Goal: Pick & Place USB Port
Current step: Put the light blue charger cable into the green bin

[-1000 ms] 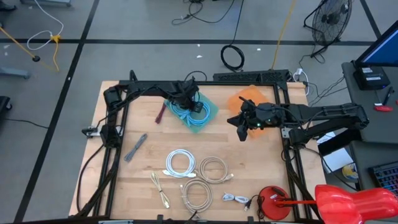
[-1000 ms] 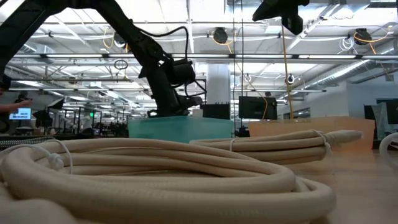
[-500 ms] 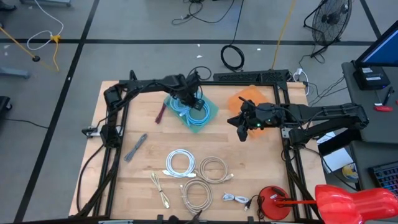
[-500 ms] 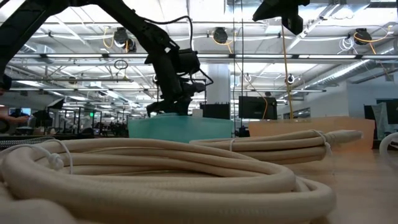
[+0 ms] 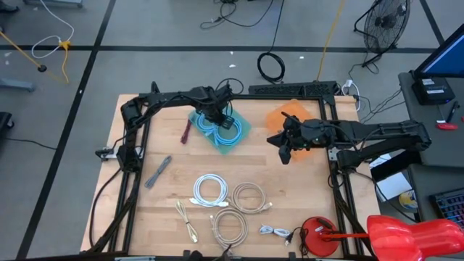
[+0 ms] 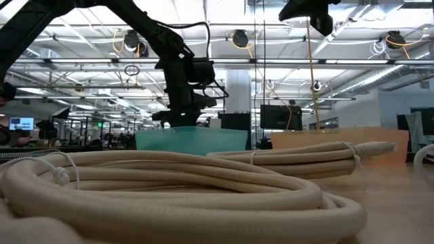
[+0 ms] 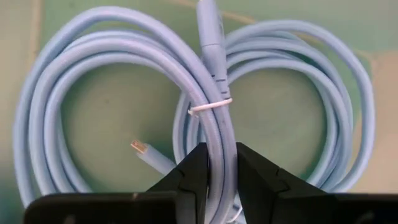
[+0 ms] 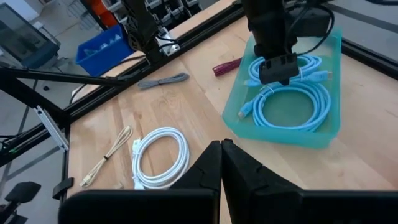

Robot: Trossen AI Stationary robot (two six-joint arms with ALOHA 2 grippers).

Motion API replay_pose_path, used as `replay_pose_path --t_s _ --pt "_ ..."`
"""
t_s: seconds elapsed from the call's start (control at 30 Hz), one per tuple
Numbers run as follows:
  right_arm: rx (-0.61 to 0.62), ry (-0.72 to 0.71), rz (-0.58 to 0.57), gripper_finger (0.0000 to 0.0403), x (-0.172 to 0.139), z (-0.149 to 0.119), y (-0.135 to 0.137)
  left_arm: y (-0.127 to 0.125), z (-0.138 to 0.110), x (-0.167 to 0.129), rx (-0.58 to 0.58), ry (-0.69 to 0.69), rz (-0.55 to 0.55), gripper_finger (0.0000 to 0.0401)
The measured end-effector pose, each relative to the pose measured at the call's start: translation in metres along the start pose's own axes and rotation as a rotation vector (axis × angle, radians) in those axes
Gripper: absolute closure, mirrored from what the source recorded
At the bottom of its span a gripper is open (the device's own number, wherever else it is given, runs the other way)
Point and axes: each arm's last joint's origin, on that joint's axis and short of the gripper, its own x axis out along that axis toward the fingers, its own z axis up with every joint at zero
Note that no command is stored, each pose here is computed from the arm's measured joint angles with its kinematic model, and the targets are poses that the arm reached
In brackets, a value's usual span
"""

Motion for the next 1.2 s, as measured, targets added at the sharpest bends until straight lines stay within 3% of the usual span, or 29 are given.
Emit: replay_pose_path --t_s 0.6,0.7,0.97,1.2 --pt "0.000 -0.001 -0.002 0.0403 0.000 0.000 0.000 0.000 -0.005 -0.003 0.035 0.053 0.044 0.0327" --pt "0.000 -0.001 -0.002 0.0403 0.000 0.000 0.000 0.000 -0.005 -0.003 0.036 0.047 0.053 0.0306" --pt "-0.004 -0.001 -0.002 0.0403 0.000 0.000 0.000 0.001 -0.005 -0.003 0.016 0.034 0.078 0.0203" --pt "-0.004 -0.004 -0.008 0.0403 0.000 0.001 -0.001 -0.005 -0.006 -0.024 0.054 -0.020 0.048 0.0190"
